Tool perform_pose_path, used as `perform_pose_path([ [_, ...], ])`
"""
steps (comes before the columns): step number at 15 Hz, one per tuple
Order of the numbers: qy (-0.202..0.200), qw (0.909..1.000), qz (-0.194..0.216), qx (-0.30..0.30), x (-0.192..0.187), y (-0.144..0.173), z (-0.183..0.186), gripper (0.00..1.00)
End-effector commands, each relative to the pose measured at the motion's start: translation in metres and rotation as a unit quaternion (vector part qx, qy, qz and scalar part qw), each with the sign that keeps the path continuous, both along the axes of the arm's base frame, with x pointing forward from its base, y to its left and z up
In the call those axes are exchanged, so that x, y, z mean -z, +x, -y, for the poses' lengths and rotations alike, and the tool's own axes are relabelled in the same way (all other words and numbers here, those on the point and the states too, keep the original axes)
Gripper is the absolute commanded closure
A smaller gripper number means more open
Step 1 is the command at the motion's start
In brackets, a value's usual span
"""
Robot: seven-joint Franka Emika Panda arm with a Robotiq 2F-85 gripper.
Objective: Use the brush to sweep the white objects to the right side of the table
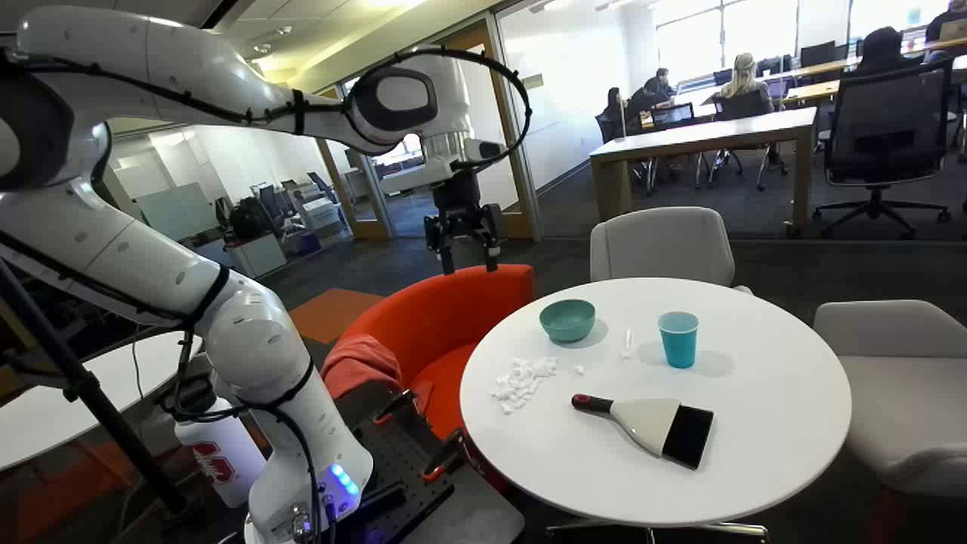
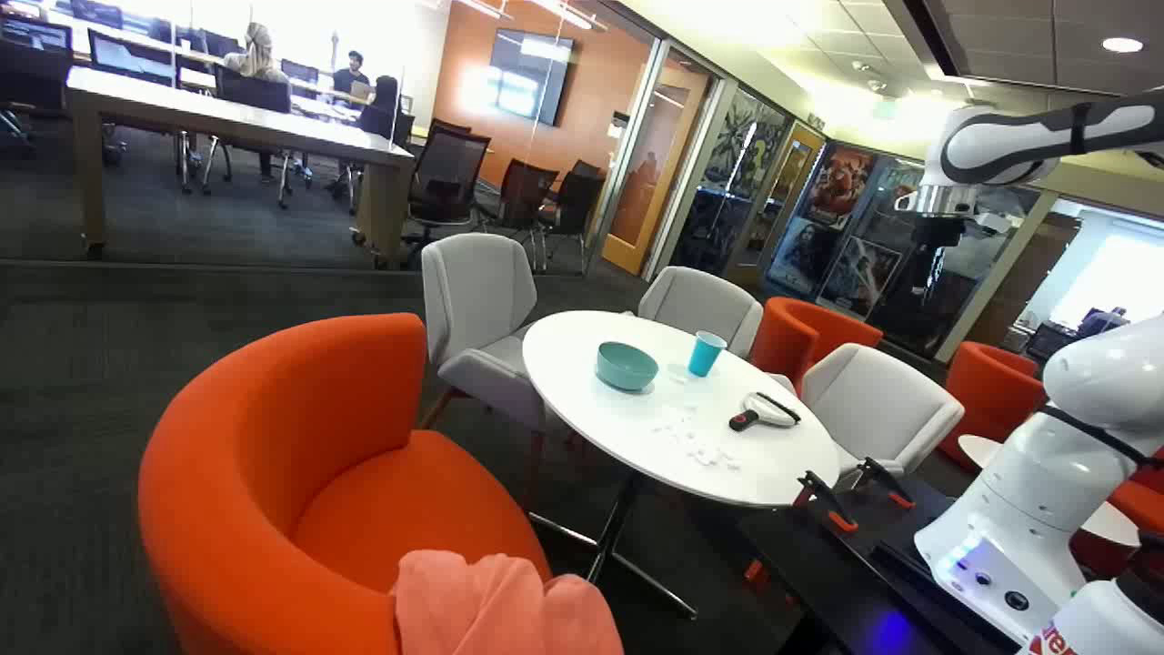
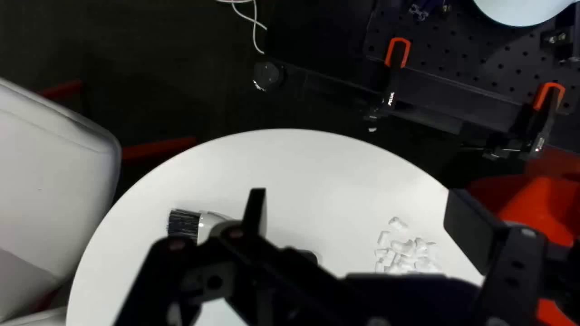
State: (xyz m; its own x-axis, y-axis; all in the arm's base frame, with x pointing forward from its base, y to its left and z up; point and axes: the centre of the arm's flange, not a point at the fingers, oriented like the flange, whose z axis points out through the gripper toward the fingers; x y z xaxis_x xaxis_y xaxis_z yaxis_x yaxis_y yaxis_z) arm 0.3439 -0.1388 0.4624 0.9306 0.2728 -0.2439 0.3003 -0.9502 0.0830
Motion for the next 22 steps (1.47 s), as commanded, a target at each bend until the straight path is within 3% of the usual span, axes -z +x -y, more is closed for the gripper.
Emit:
perform_pose_path([
  [1,0.0,1.0,0.0,0.0,0.0,0.0,0.0,0.0],
  [5,0.0,1.0,0.0,0.0,0.0,0.0,0.0,0.0],
  [8,-0.007,0.9968,0.015,0.078,0.019,0.02,0.005,0.0],
  [11,-0.017,0.9864,0.03,0.161,0.05,0.037,0.009,0.0],
  [15,-0.021,0.9616,0.068,0.265,0.103,0.056,0.018,0.0],
  [21,-0.004,0.9059,0.153,0.395,0.18,0.069,0.021,0.0],
  [22,-0.003,0.8998,0.162,0.405,0.183,0.068,0.022,0.0],
])
